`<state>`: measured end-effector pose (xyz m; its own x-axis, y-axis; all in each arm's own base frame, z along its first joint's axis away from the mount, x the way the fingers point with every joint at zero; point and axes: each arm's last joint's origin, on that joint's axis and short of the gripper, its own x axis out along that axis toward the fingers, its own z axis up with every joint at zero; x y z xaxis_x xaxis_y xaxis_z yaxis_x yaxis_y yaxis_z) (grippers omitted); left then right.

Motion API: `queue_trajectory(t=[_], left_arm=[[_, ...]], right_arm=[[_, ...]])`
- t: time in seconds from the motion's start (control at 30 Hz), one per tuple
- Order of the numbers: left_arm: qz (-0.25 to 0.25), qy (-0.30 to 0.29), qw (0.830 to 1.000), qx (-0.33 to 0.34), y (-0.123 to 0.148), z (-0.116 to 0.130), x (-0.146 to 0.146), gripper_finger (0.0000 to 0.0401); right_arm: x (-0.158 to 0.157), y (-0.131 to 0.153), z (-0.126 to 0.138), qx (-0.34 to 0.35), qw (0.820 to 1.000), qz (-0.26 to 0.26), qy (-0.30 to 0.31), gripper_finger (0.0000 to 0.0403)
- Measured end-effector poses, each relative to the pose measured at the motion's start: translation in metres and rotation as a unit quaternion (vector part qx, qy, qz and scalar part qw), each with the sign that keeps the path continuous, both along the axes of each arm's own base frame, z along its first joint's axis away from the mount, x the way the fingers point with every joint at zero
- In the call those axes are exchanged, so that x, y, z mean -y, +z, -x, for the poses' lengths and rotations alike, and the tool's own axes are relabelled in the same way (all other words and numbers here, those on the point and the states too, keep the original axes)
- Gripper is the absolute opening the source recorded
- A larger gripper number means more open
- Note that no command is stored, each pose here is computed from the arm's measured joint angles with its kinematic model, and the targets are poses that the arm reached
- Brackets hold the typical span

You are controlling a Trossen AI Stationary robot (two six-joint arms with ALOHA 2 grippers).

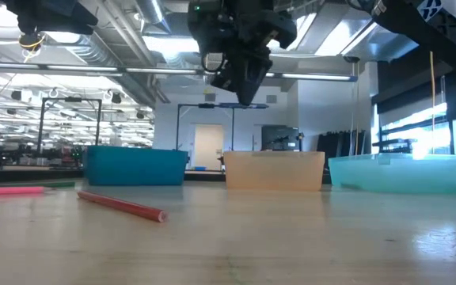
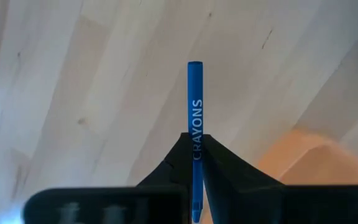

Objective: Sort crayons/erasers/pens/pencils in bins
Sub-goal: Put the blue crayon into the light blue bin

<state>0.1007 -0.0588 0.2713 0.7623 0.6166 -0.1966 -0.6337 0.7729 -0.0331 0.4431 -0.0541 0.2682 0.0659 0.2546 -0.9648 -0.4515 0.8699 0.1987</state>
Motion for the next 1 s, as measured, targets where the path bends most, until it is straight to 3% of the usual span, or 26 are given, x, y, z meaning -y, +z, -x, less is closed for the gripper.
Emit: queue_trajectory(t=[0.27,0.53,1.0], left_arm=[[0.0,-0.001,1.0,-0.001,0.0,0.0,0.0,0.017],[0.002,-0.003,1.0,-0.004,0.0,0.0,0.0,0.017],[0.002,-0.002,1.0,-0.003,0.0,0.0,0.0,0.017]], right_arm=[[0.0,-0.008,0.001,-0.016,0.999,-0.02,-0.02,0.0024],[-0.001,-0.034,-0.004,-0.019,0.999,-0.021,-0.016,0.0023],[0.004,-0.045,-0.019,0.056,0.998,0.007,-0.013,0.0004]])
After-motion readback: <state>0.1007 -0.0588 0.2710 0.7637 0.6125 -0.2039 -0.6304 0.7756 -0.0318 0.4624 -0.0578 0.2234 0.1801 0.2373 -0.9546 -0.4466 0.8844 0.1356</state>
